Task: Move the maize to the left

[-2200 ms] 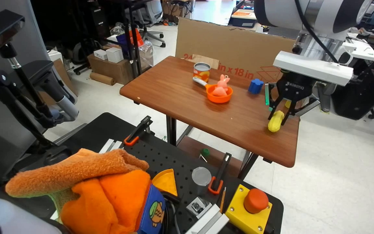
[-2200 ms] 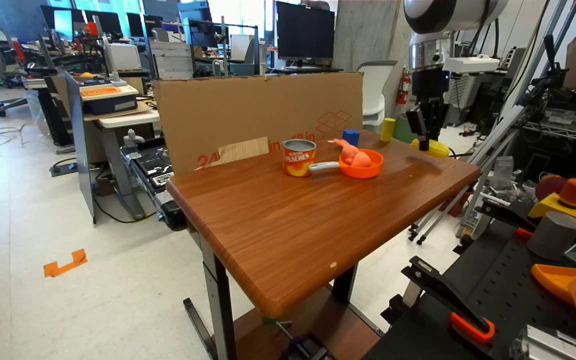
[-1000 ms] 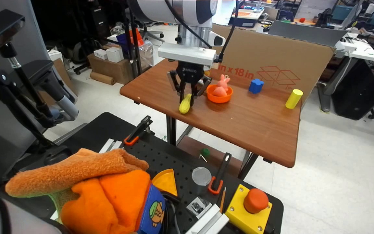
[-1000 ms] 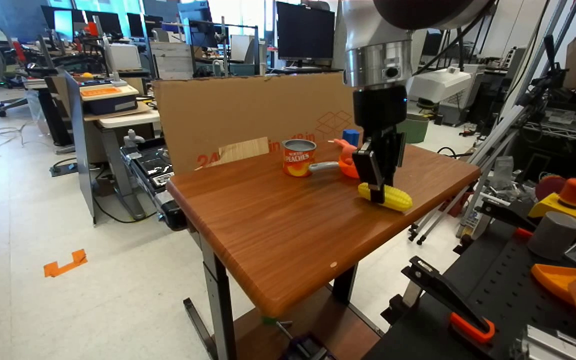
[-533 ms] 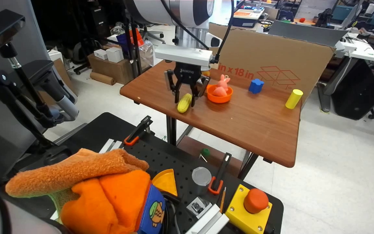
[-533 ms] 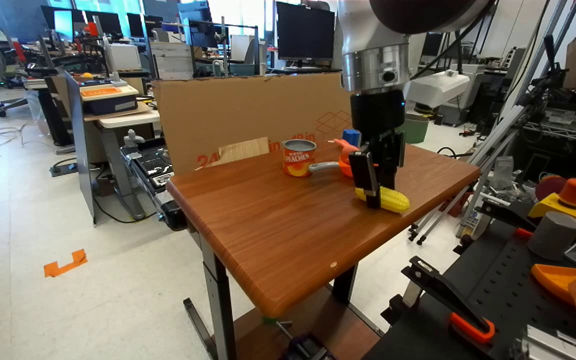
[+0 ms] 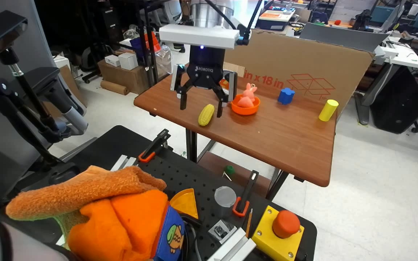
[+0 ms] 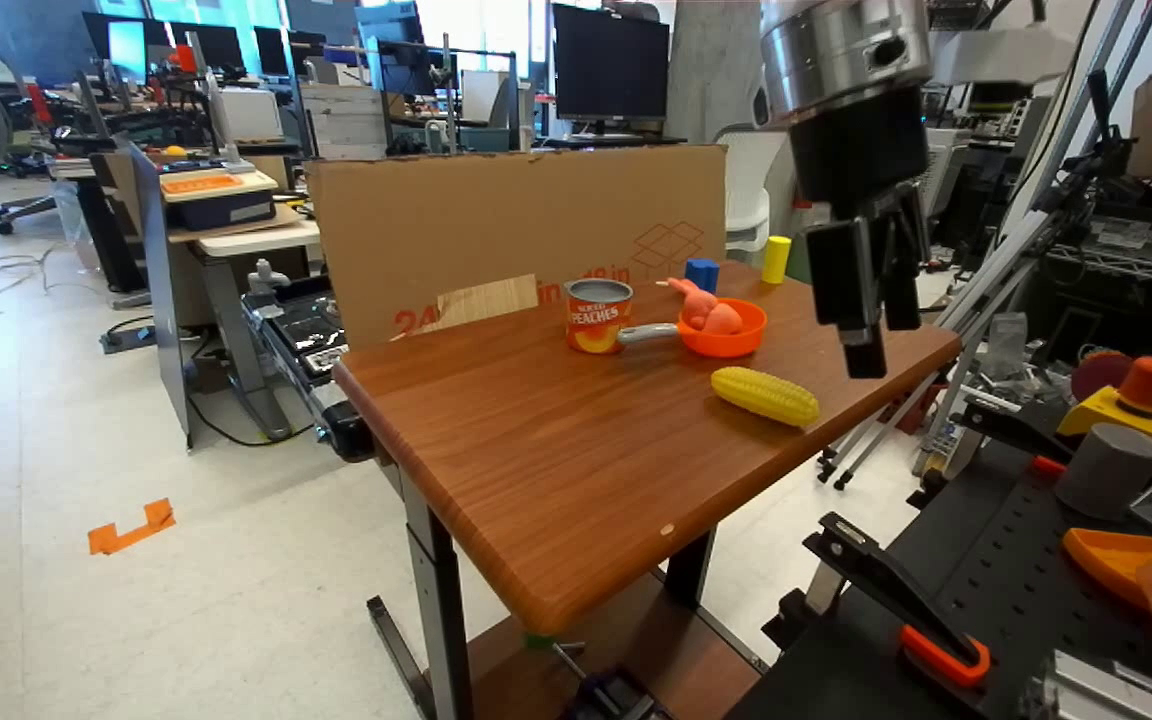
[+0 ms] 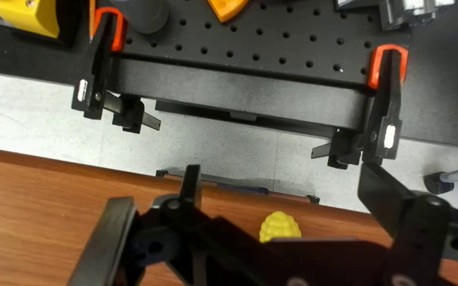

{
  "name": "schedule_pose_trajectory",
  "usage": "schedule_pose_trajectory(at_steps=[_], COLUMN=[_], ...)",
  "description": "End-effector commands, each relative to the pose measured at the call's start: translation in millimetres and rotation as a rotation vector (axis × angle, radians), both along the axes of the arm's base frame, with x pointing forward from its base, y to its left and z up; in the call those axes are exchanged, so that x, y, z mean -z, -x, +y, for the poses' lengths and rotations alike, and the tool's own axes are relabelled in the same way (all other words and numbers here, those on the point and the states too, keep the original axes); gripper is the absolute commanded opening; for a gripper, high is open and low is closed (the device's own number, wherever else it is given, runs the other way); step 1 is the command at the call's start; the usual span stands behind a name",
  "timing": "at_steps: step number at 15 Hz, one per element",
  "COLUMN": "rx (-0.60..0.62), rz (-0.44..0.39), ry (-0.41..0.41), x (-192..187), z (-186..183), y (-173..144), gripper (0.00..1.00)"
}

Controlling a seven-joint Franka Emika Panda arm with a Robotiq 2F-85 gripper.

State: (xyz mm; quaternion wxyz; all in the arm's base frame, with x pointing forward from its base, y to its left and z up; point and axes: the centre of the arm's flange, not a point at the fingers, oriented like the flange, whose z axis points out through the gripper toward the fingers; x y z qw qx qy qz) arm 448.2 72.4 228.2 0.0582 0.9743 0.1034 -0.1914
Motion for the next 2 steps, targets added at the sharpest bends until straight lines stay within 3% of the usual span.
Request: schedule_pose_trajectory(at_steps=[1,2], rx=[0.001,0.001], rz=[-0.004,-0.006], ry=[0.001,0.001], x=[-5.8,-8.4], z=[-1.2,-1.7], y=[4.2,7.3], gripper=[1.00,1.00])
